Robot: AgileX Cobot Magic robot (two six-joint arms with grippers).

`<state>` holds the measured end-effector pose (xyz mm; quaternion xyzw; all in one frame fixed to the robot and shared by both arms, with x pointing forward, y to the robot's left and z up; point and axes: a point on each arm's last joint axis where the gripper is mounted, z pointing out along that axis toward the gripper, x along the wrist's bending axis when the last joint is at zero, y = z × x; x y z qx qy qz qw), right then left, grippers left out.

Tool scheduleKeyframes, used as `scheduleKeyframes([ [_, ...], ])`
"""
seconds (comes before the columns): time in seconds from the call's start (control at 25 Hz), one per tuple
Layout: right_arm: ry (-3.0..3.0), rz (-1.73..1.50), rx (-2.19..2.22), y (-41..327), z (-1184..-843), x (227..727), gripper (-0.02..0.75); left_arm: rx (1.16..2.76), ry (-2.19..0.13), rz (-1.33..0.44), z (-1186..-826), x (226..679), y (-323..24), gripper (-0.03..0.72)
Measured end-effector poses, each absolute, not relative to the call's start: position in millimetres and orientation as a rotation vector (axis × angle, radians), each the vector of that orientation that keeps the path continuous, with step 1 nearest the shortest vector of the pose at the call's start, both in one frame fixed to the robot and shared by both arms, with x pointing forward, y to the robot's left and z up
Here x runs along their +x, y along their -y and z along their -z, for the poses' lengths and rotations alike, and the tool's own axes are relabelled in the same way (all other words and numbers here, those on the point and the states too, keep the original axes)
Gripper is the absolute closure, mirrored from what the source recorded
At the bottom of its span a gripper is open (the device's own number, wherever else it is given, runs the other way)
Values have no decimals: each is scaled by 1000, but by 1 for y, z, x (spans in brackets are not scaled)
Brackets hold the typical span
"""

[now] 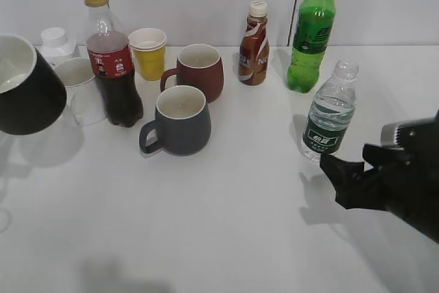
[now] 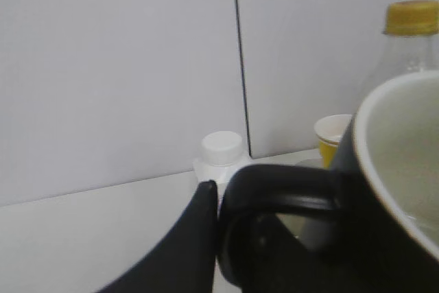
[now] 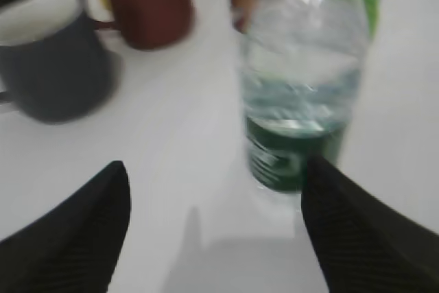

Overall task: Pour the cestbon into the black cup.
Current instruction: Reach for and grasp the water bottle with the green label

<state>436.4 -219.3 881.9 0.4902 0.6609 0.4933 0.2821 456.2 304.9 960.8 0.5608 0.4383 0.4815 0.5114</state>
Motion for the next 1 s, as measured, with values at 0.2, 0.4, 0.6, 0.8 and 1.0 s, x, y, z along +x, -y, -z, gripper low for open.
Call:
scheduleKeyframes([
  [0.2, -1774, -1206, 1420, 220, -852, 453, 83, 1374, -1024, -1143, -960, 456, -302, 636],
  [0.4, -1726, -1259, 1382, 211, -853, 476, 82, 1375, -1022, -1142, -960, 456, -302, 636],
  [0.6, -1630, -1337, 1317, 201, -866, 506, 83, 1374, -1024, -1137, -960, 456, -302, 636],
  [0.8, -1633, -1315, 1292, 194, -871, 527, 235, 1371, -1021, -1109, -960, 455, -300, 636],
  [1.0, -1709, -1296, 1245, 193, -878, 518, 234, 1395, -980, -1022, -959, 453, -293, 636],
])
